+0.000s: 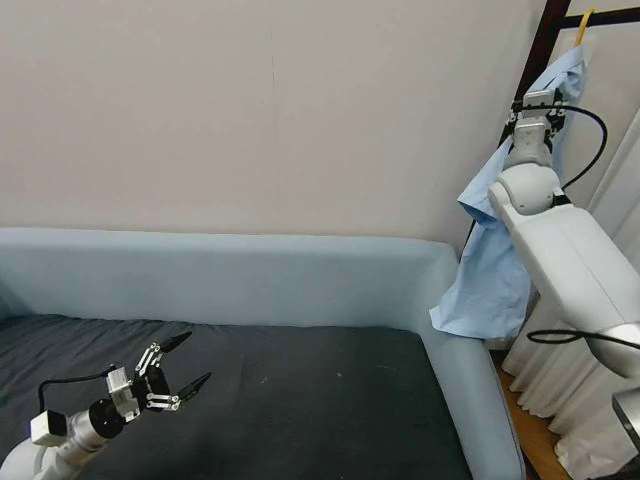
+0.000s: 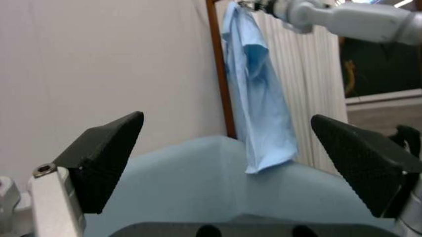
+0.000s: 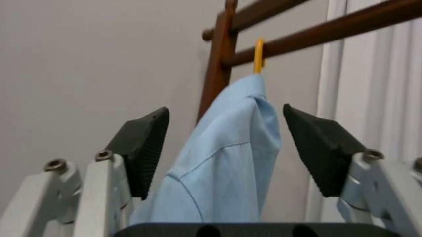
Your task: Pick up the clothes from the sofa and hang them on the clothes hanger.
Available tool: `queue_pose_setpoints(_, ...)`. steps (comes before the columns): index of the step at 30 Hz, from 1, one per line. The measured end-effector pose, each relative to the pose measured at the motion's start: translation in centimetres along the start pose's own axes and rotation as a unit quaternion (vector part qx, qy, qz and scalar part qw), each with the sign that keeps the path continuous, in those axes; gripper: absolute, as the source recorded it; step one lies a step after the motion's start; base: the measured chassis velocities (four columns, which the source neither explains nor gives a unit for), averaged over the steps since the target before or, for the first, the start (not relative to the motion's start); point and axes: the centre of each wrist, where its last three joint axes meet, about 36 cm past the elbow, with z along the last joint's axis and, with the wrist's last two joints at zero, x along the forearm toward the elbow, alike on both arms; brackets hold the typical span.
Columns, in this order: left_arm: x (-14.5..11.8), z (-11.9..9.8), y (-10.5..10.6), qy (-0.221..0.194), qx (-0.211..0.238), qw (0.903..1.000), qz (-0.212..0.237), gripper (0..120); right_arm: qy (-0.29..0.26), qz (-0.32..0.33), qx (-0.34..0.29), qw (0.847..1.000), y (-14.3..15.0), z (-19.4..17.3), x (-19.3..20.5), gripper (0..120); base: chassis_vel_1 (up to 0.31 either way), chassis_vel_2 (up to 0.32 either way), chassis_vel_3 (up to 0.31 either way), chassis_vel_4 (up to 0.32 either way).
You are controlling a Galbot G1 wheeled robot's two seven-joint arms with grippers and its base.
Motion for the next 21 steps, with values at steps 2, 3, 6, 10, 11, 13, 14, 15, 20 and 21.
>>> queue_pose_setpoints(2,-0.1,-0.3,-0.4,-0.008,-0.004,0.9998,-0.018,100,-0.022,-0.014,-0.015,1.000,-0.6,-0.1,1.0,76,0.000,0.000,0.000,0.000)
queue_pose_setpoints(3,-0.4,-0.6,-1.2,-0.021,-0.011,0.9984,-0.051,100,-0.057,-0.048,-0.048,0.996,-1.7,-0.6,2.6,83,0.000,0.000,0.000,0.000)
queue_pose_setpoints(6,-2.1,-0.8,-4.1,-0.057,-0.010,0.9880,-0.143,100,-0.054,-0.182,-0.169,0.967,-2.4,-1.1,8.4,97,0.000,0.000,0.000,0.000)
queue_pose_setpoints(10,-5.2,-0.4,-8.4,-0.080,0.012,0.9598,-0.269,100,0.012,-0.274,-0.267,0.924,-0.5,0.3,15.2,100,0.000,0.000,0.000,0.000)
queue_pose_setpoints(11,-6.2,-0.2,-9.7,-0.078,0.019,0.9501,-0.301,100,0.023,-0.295,-0.279,0.913,0.2,0.9,17.2,100,0.000,0.000,0.000,0.000)
queue_pose_setpoints(13,-7.5,0.0,-11.4,-0.067,0.023,0.9378,-0.340,100,0.032,-0.307,-0.283,0.908,0.9,1.5,19.2,100,0.000,0.000,0.000,0.000)
queue_pose_setpoints(14,-8.9,0.2,-13.4,-0.039,0.027,0.9227,-0.382,100,0.043,-0.311,-0.281,0.907,1.8,2.5,21.5,100,0.000,0.000,0.000,0.000)
queue_pose_setpoints(15,-9.9,0.2,-15.1,-0.014,0.029,0.9102,-0.413,100,0.056,-0.310,-0.274,0.909,2.4,3.3,23.5,100,0.000,0.000,0.000,0.000)
queue_pose_setpoints(20,-11.5,0.1,-19.0,0.035,0.008,0.8802,-0.473,100,0.102,-0.291,-0.243,0.920,3.8,5.9,29.4,100,0.000,0.000,0.000,0.000)
queue_pose_setpoints(21,-11.5,0.1,-19.4,0.034,0.004,0.8789,-0.476,100,0.109,-0.288,-0.237,0.921,3.8,6.2,30.3,100,0.000,0.000,0.000,0.000)
